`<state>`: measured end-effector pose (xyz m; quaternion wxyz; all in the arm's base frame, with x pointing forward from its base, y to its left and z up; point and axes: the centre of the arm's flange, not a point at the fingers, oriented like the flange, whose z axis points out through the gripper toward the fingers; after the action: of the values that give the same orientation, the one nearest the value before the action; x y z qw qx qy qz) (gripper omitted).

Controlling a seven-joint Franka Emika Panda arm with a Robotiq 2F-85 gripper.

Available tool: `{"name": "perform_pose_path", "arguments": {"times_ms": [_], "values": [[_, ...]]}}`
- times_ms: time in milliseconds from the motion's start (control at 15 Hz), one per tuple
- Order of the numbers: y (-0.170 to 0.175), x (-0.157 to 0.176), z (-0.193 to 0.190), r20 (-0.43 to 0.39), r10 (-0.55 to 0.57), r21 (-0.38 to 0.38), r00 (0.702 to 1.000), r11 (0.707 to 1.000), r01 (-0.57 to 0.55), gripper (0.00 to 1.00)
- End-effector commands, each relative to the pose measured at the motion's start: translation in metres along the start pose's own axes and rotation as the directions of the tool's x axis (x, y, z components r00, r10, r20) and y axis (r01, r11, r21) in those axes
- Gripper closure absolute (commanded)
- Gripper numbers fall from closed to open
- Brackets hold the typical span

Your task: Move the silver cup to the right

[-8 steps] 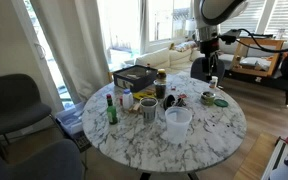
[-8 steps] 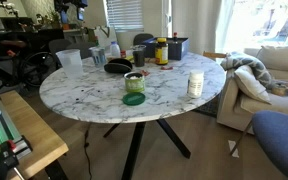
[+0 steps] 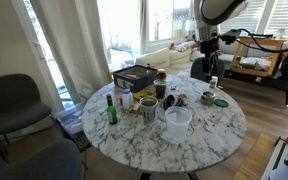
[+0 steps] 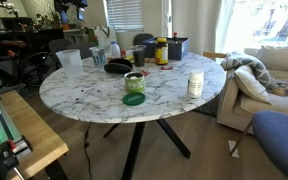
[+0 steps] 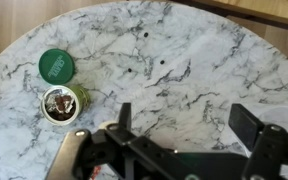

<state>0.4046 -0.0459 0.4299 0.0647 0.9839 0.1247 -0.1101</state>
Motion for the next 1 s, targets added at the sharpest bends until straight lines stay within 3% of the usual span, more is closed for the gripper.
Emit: {"name": "perform_pose_path", "arguments": {"times_ms": [0,667,933], "values": [[0.0,0.0,0.0,0.0,0.0,0.0,1.0,1.0,0.0,0.0],[0.0,0.0,0.0,0.0,0.0,0.0,1.0,1.0,0.0,0.0],[-0.054,0.031,-0.001,-0.115,0.163,0.162,0.98,0.976,-0.144,0.0]]}}
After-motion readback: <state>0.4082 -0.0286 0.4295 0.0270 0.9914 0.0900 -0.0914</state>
